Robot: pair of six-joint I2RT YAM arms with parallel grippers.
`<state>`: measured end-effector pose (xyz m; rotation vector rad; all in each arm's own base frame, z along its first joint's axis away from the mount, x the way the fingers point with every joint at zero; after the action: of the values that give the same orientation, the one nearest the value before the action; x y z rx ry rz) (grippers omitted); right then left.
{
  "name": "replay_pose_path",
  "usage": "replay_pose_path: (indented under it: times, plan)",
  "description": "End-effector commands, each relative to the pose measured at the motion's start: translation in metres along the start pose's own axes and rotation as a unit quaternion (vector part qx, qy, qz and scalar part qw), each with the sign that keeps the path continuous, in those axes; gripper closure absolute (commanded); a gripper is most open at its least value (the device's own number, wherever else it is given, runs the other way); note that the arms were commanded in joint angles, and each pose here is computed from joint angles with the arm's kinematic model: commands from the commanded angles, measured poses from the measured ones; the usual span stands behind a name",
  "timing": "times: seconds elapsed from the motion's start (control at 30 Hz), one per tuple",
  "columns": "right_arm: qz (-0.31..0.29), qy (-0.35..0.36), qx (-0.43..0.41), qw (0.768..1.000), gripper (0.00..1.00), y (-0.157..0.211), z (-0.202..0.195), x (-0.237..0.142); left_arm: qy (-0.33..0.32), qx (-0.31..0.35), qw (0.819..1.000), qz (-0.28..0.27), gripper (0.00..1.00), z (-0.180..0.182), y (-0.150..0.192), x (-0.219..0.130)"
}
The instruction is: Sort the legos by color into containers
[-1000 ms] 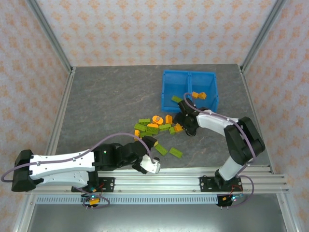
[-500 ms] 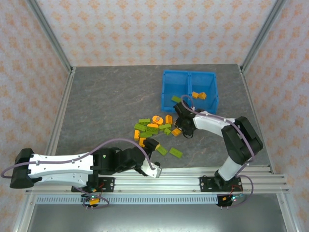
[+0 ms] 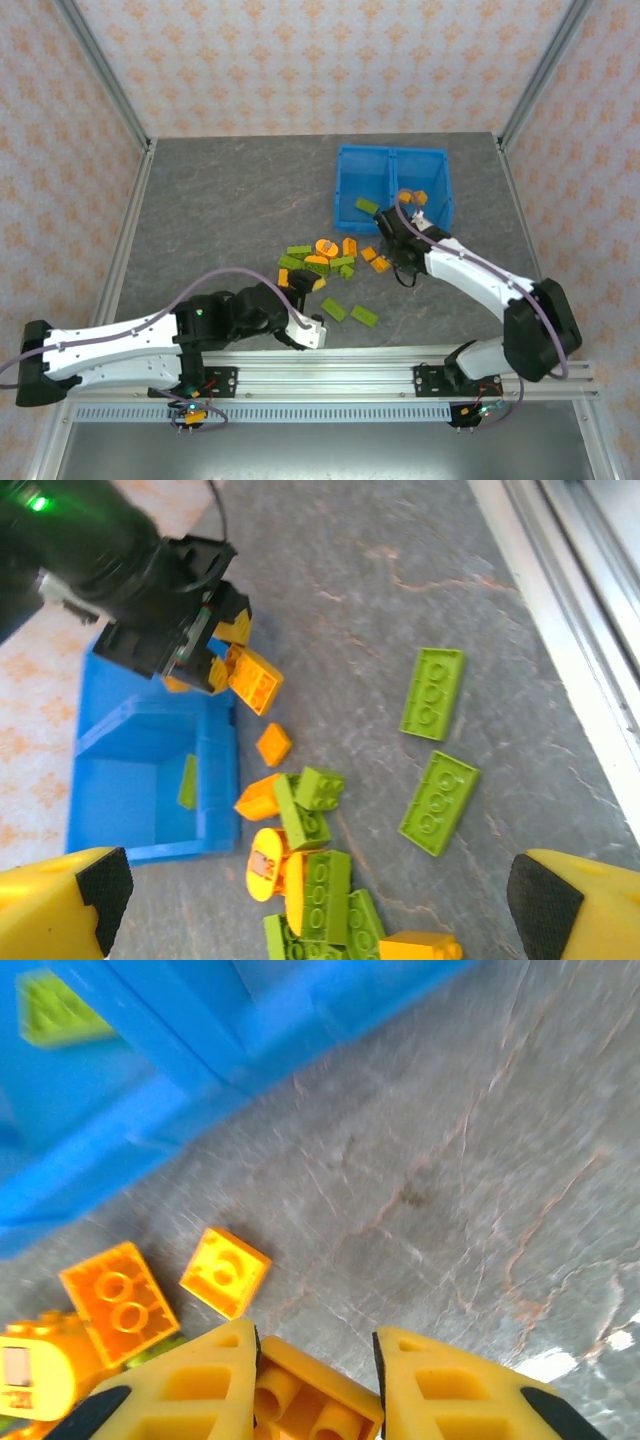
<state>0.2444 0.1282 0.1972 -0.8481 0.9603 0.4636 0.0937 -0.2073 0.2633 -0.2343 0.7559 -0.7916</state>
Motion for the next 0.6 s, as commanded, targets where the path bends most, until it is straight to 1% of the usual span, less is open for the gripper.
replay_pose_path:
  times: [0.0,0.07,0.13,0.2,0.27,0.33,0.43,0.57]
  plan:
    - [-0.113,0.014,-0.02,0.993,0.74,-0.037,-0.003,-0.04,-0.033,-0.036,0.998,-0.043,0.0,0.007,-0.002,-0.003]
    - [-0.157,0.023,-0.033,0.987,0.74,-0.061,-0.001,-0.052,-0.045,-0.044,0.997,-0.045,0.0,0.007,0.002,-0.002]
    - [-0.196,0.044,-0.049,0.978,0.74,-0.084,0.005,-0.055,-0.053,-0.046,0.997,-0.037,0.0,0.008,0.006,-0.002]
    - [-0.226,0.08,-0.073,0.968,0.74,-0.107,0.014,-0.051,-0.075,-0.053,0.995,-0.022,0.0,0.008,0.01,-0.002]
    - [-0.246,0.12,-0.096,0.957,0.75,-0.127,0.025,-0.036,-0.098,-0.053,0.994,-0.004,0.0,0.008,0.015,-0.003]
    - [-0.249,0.149,-0.108,0.951,0.75,-0.144,0.034,-0.016,-0.115,-0.043,0.992,0.018,0.0,0.006,0.021,-0.001]
    - [-0.235,0.178,-0.123,0.948,0.75,-0.165,0.046,0.019,-0.124,-0.028,0.991,0.04,0.0,0.006,0.025,0.0]
    - [-0.208,0.204,-0.136,0.947,0.74,-0.176,0.057,0.063,-0.124,-0.021,0.991,0.049,0.0,0.004,0.028,0.001]
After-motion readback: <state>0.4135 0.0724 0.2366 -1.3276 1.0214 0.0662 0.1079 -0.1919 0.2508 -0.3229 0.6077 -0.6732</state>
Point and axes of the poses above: each hand's point on the last joint's axis, 136 mm out from that joint toward the fingers, its own x axis out along the fingers, its own z axis along the line the jaws close on, y = z × x, the point moved 10 cm from there along -x, back along the fingers, and after that the axes turned 2 degrees about x, right-handed, at the moved point
